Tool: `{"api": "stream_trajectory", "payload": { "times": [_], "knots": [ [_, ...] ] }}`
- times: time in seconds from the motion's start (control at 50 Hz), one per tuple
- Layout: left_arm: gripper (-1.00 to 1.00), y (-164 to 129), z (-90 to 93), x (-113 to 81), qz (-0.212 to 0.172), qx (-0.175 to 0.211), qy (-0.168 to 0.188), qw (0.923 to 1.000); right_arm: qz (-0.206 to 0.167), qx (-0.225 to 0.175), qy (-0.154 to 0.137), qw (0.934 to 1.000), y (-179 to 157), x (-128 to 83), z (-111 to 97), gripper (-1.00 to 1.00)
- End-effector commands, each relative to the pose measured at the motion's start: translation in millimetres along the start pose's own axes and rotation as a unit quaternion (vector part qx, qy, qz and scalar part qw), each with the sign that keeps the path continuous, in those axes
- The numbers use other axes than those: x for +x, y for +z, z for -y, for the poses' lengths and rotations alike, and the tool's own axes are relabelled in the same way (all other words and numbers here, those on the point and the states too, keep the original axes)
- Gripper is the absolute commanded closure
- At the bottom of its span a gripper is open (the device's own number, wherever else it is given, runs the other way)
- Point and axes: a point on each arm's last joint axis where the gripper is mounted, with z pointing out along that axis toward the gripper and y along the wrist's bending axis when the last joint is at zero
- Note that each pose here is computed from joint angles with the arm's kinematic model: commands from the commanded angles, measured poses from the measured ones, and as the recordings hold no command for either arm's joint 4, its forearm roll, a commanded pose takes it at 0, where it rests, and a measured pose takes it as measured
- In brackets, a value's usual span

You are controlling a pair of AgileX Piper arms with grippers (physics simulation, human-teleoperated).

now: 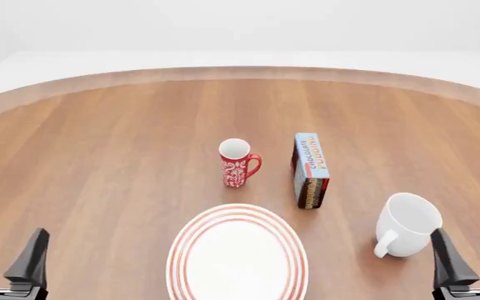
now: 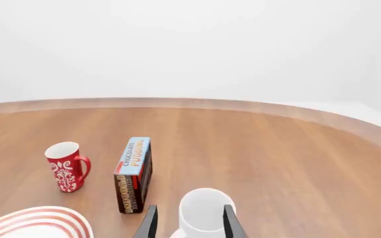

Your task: Pick up the white mug and put it on the plate, and put the chocolate pudding to the right of the plate.

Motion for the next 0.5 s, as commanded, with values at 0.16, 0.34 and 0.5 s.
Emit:
{"api": "stream_trajectory", "payload": {
  "times": [0.16,0.34,0.5],
  "knots": [
    [-1.00,3.8,0.5,-2.6,0.001,0.004,0.011,0.9999,0.003,0.000,0.007,1.0000,0.1,-2.0,0.0,-1.00],
    [-1.00,4.0,0.8,-5.3,0.004,0.007,0.013,0.9999,0.004,-0.001,0.009,1.0000,0.2,-2.4,-0.1,-1.00],
    [-1.00,2.4,1.6,-11.4,0.008,0.014,0.021,0.9997,0.004,-0.001,0.008,1.0000,0.2,-2.7,-0.1,-1.00]
  ]
}}
